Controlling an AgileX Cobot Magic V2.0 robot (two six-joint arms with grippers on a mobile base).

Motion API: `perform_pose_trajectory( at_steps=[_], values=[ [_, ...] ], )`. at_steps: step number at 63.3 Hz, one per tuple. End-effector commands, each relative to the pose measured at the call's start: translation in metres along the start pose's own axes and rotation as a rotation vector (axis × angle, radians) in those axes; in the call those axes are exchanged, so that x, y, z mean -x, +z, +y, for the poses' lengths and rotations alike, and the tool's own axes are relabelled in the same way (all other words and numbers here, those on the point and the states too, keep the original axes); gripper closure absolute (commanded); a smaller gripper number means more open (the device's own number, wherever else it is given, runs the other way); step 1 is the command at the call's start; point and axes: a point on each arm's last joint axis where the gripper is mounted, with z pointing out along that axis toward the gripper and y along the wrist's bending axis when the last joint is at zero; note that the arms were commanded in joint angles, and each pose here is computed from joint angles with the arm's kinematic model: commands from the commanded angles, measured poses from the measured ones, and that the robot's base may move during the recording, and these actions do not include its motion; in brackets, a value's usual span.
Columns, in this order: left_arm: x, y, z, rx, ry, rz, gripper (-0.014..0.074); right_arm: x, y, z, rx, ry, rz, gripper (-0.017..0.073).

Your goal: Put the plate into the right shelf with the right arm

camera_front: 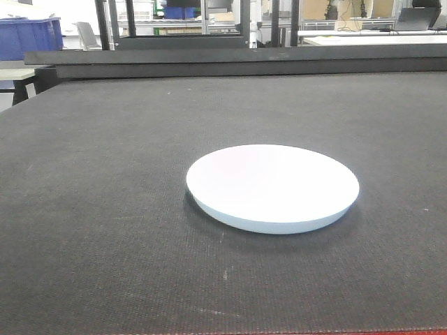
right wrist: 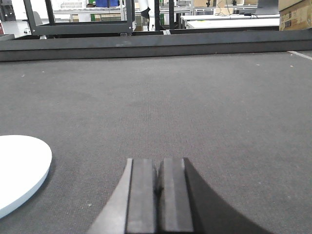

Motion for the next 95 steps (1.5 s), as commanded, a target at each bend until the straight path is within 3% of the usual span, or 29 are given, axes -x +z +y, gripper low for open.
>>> perform_pose_trajectory(
  at_steps=[1,13,22,31,36,50,55,60,72,88,95],
  values=[
    [0.005,0.000,-0.001,-0.010,-0.006,-0.086,0.0640,0.010,-0.002,0.001,0.014,-0.010,-0.106,0.0513],
    [0.005,0.000,-0.001,-0.010,-0.006,-0.086,0.0640,0.011,-0.002,0.002,0.016,-0.010,-0.119,0.0513],
    [0.005,0.000,-0.001,-0.010,-0.006,-0.086,0.0640,0.022,-0.004,0.003,0.033,-0.004,-0.243,0.0513],
    [0.005,0.000,-0.001,-0.010,-0.006,-0.086,0.0640,0.051,-0.013,0.006,0.083,0.128,-0.452,0.0503],
    [0.005,0.000,-0.001,-0.010,-0.006,-0.086,0.0640,0.075,-0.018,0.008,0.092,0.183,-0.438,0.0504],
    [0.005,0.000,-0.001,-0.010,-0.006,-0.086,0.0640,0.172,-0.015,0.017,0.054,0.198,-0.228,0.0504],
    [0.005,0.000,-0.001,-0.010,-0.006,-0.086,0.0640,0.197,0.005,0.023,0.064,0.229,-0.068,0.0504],
    [0.005,0.000,-0.001,-0.010,-0.006,-0.086,0.0640,0.210,0.030,0.031,0.089,0.199,0.155,0.0504],
    [0.005,0.000,-0.001,-0.010,-0.006,-0.086,0.0640,0.201,0.092,0.061,0.199,0.146,0.560,0.0504],
    [0.005,0.000,-0.001,-0.010,-0.006,-0.086,0.0640,0.147,0.155,0.104,0.279,0.072,0.815,0.0496],
    [0.005,0.000,-0.001,-0.010,-0.006,-0.086,0.0640,0.118,0.180,0.119,0.284,0.046,0.897,0.0337]
  ],
)
